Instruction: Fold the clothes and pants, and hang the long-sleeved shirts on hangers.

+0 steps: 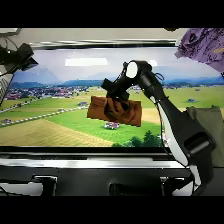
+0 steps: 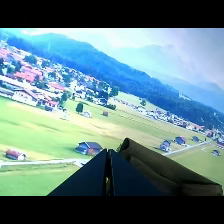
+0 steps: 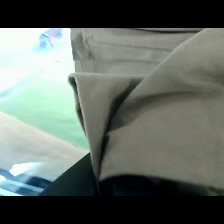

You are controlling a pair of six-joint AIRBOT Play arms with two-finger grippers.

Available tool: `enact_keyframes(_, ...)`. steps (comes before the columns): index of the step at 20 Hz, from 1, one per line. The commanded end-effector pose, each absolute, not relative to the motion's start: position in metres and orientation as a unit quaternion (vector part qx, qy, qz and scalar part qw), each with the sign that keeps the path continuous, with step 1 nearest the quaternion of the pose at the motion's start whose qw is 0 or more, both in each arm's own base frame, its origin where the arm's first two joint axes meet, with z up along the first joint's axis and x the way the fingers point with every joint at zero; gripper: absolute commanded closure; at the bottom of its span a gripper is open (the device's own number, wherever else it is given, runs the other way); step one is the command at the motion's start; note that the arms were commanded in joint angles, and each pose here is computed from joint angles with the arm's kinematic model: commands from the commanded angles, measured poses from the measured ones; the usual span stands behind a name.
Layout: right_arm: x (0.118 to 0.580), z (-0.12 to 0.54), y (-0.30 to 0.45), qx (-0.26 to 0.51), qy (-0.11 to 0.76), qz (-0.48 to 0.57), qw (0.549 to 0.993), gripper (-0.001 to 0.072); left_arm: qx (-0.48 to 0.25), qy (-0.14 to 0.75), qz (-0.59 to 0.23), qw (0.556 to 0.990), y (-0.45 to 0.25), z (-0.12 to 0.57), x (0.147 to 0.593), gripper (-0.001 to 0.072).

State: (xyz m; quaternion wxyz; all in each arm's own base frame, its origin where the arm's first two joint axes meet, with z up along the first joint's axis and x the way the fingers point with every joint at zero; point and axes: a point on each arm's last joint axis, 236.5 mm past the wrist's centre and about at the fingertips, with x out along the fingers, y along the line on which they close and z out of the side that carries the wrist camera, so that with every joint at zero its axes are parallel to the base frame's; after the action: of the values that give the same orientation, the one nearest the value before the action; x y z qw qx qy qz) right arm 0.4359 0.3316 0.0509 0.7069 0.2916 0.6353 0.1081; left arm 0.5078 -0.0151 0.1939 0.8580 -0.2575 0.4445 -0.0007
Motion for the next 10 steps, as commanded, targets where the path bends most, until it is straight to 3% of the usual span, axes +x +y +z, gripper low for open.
enact_keyframes(1, 0.453, 0.047, 0.348, 0.323, 0.611, 0.115, 0.713, 0.0685, -0.247, 0.443, 0.002, 0.862, -0.004, 0.195, 0.505, 0.0691)
enact_keyframes(4, 0.459, 0.041, 0.352, 0.327, 0.607, 0.118, 0.715, 0.0677, -0.246, 0.443, 0.001, 0.862, -0.004, 0.195, 0.505, 0.0691)
enact_keyframes(6, 0.46, 0.047, 0.364, 0.334, 0.599, 0.15, 0.712, 0.0619, -0.246, 0.443, 0.001, 0.862, -0.004, 0.195, 0.505, 0.0691)
enact_keyframes(7, 0.461, 0.053, 0.37, 0.34, 0.592, 0.168, 0.711, 0.0551, -0.246, 0.444, 0.001, 0.862, -0.004, 0.195, 0.506, 0.0691)
enact_keyframes(8, 0.462, 0.06, 0.377, 0.345, 0.584, 0.189, 0.71, 0.0408, -0.246, 0.444, 0.001, 0.861, -0.004, 0.194, 0.506, 0.0691)
enact_keyframes(10, 0.464, 0.076, 0.389, 0.347, 0.562, 0.235, 0.713, 0.0319, -0.246, 0.445, 0.002, 0.861, -0.004, 0.193, 0.506, 0.0691)
